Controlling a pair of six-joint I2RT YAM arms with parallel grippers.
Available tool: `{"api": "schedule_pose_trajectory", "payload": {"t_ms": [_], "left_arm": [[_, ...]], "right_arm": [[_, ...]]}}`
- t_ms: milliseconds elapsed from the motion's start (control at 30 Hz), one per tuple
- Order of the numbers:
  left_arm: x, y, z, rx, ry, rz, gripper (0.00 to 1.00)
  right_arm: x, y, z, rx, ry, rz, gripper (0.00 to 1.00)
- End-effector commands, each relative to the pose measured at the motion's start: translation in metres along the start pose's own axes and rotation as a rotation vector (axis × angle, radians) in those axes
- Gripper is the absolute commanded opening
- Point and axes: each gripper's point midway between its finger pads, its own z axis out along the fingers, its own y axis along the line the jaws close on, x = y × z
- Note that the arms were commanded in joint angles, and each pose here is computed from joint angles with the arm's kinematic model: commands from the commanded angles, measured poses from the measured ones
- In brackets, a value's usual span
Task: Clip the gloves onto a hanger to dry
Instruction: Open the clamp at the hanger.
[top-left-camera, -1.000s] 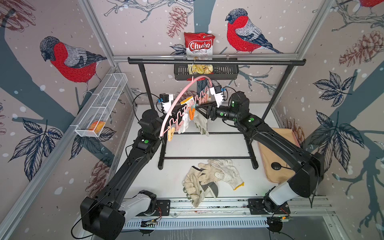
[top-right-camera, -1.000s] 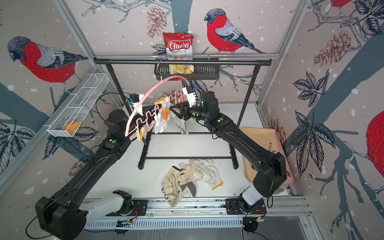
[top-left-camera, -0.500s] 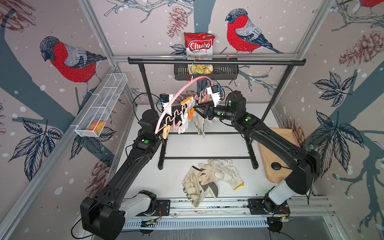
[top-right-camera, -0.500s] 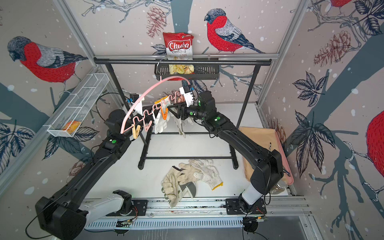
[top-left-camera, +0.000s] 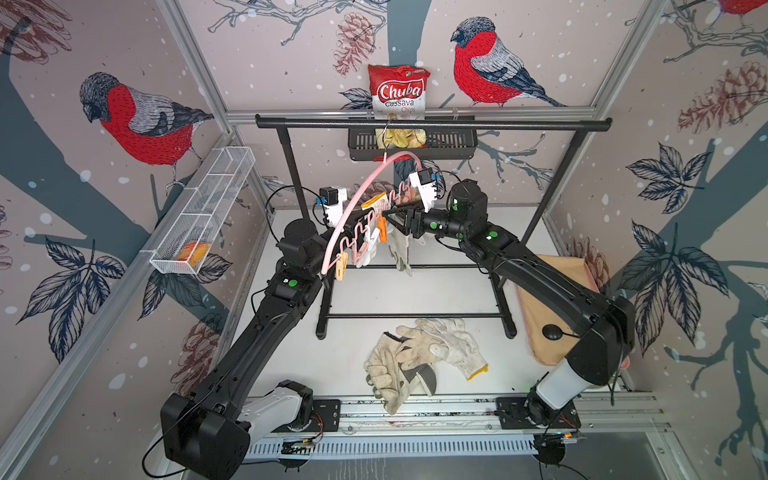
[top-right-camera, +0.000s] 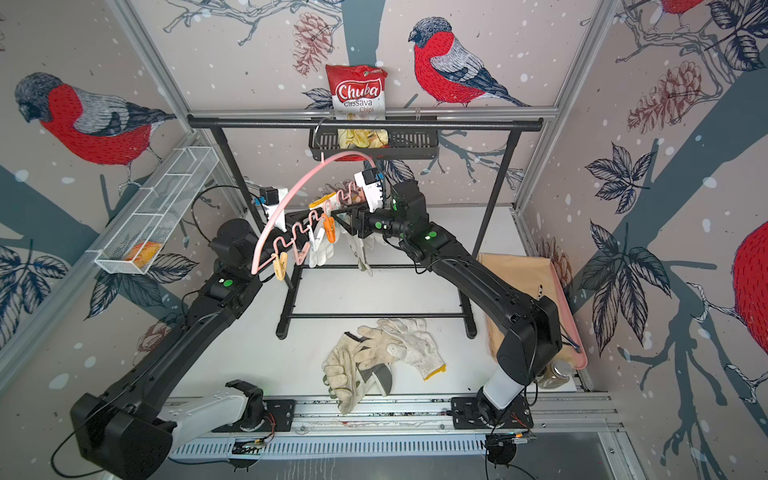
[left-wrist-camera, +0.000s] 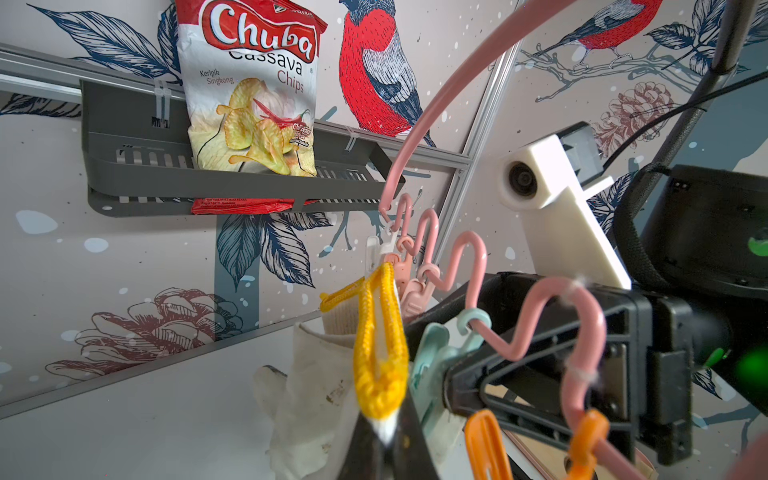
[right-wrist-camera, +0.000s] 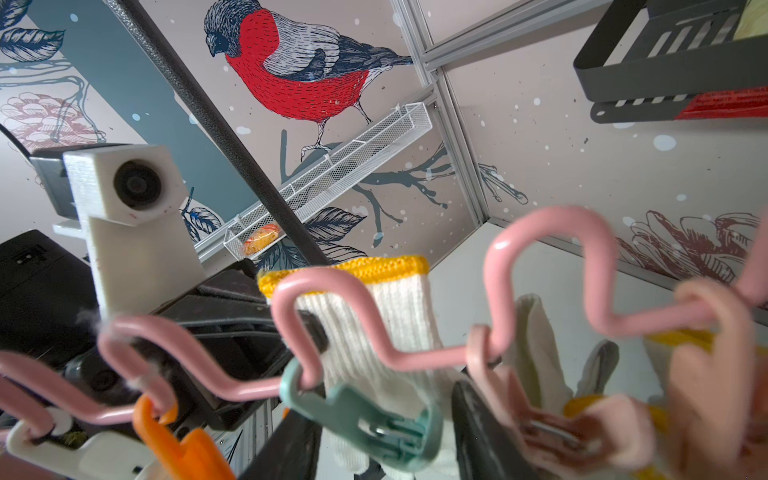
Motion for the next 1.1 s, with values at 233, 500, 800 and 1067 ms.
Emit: {"api": "schedule_pose_trajectory", "payload": {"t_ms": [233, 500, 800, 1067], "left_arm": [[-0.011, -0.005, -0.002, 0.020, -0.043, 0.017, 0.00], [-0.012, -0.005, -0.001, 0.021, -0.046, 0.017, 0.00], [-0.011, -0.006, -0.001, 0.023, -0.043, 0.017, 0.00], [0.011, -0.008, -0.007, 0.036, 0.050, 0.047, 0.00]], "right_arm": [[-0.007, 0.003, 0.001, -0.006, -0.018, -0.012, 0.44], [-0.008, 0.003, 0.001, -0.005, -0.016, -0.022, 0.39], [-0.007, 0.002, 0.002, -0.004, -0.010, -0.030, 0.32], [-0.007, 0.000, 0.001, 0.001, -0.004, -0.032, 0.27]]}}
